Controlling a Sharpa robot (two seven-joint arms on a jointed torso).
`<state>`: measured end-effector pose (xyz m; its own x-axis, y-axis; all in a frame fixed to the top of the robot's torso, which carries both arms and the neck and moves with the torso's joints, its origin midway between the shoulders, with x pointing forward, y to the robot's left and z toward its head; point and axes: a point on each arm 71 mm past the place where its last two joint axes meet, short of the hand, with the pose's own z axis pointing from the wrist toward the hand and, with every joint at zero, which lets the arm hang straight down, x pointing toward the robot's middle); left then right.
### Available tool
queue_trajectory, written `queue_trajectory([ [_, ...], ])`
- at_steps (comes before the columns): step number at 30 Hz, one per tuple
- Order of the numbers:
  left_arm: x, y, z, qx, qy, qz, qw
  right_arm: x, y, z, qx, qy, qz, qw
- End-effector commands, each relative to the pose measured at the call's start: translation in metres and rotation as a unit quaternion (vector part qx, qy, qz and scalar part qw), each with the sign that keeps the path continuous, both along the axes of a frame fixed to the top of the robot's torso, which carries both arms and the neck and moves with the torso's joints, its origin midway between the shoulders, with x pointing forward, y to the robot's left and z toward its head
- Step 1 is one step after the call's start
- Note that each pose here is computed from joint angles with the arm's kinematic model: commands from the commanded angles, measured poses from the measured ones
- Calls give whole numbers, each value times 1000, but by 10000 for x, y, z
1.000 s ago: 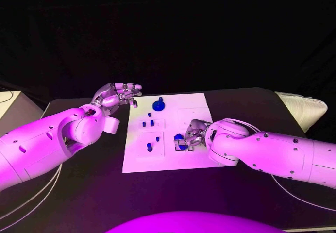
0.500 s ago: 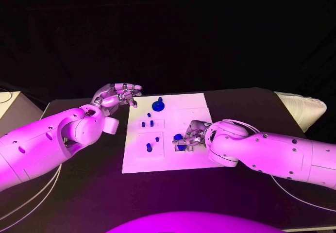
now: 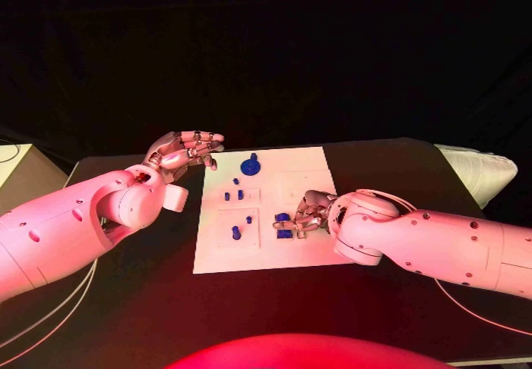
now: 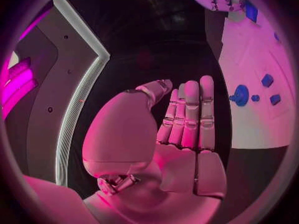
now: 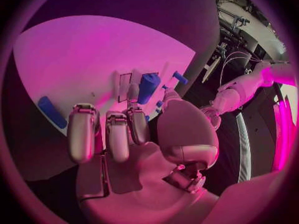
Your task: Assemble the parts on the task board
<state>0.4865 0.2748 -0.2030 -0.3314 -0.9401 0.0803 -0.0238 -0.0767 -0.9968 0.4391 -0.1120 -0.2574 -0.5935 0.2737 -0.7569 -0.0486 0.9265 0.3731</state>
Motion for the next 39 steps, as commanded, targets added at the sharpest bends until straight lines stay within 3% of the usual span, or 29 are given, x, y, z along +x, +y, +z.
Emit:
queue_trajectory([
  [1, -4, -17, 9, -5, -2, -7, 1000, -18, -19, 19, 5, -11, 12, 1000],
  [11, -3, -8, 8, -5, -2, -6, 1000, -50, -210, 144, 77, -47, 10, 996],
  [19, 2, -11, 2, -5, -2, -6, 1000, 25, -512, 307, 151, -58, -9, 987],
  [26, 5, -14, -4, -5, -1, -6, 1000, 73, -832, 367, 129, -40, -16, 991],
  [32, 7, -27, -12, -7, -1, -7, 1000, 33, -792, 369, 96, -47, 8, 994],
  [39, 6, -45, -19, -8, 0, -9, 1000, -28, -643, 310, 80, -74, 4, 994],
])
